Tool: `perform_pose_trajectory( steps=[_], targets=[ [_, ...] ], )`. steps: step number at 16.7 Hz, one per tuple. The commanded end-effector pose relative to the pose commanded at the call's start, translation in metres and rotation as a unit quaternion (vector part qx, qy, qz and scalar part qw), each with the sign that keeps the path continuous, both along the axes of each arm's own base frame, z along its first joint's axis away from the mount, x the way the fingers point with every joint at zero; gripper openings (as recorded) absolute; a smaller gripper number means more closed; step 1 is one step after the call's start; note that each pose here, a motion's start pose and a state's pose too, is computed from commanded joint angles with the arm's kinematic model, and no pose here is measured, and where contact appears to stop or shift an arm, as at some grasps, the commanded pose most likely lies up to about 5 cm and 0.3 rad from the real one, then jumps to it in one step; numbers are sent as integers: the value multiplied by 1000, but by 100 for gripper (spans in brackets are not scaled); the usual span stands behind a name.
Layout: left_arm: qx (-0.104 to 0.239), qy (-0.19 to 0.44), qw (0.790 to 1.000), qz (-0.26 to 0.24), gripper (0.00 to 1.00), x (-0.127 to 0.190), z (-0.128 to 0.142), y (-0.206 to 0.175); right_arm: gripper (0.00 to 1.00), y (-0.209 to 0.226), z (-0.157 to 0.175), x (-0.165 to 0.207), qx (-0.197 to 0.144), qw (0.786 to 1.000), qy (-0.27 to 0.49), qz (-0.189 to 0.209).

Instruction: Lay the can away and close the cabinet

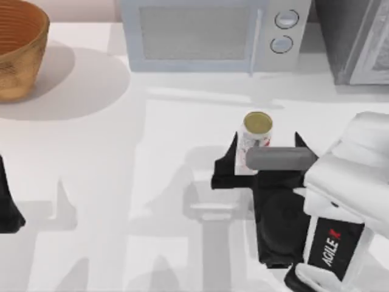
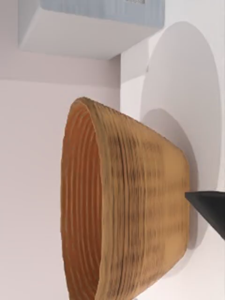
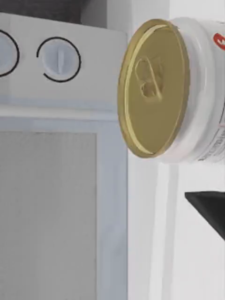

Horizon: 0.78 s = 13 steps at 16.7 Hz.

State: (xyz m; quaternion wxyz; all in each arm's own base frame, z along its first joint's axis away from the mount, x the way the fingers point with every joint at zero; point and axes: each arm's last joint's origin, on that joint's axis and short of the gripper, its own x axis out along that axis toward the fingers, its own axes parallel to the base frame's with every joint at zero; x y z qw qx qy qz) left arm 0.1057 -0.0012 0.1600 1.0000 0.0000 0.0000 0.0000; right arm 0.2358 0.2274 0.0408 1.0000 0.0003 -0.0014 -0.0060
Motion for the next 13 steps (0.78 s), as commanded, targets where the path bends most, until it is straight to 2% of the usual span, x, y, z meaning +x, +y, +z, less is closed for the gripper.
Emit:
perform_pose_trajectory(
  steps=[4,9,10,13],
  targets=[
    [0,0,1000,0,100,0,0,0,100,10,-28,-11,0,1000,-1,0],
    [0,0,1000,0,100,0,0,0,100,11,-30,-12,0,1000,-1,1],
    [0,0,1000,0,100,0,0,0,100,10,-43,-11,-17,1000,13,2],
    [0,0,1000,0,100,0,0,0,100,13,-37,-4,-2,1000,2,1]
  ],
)
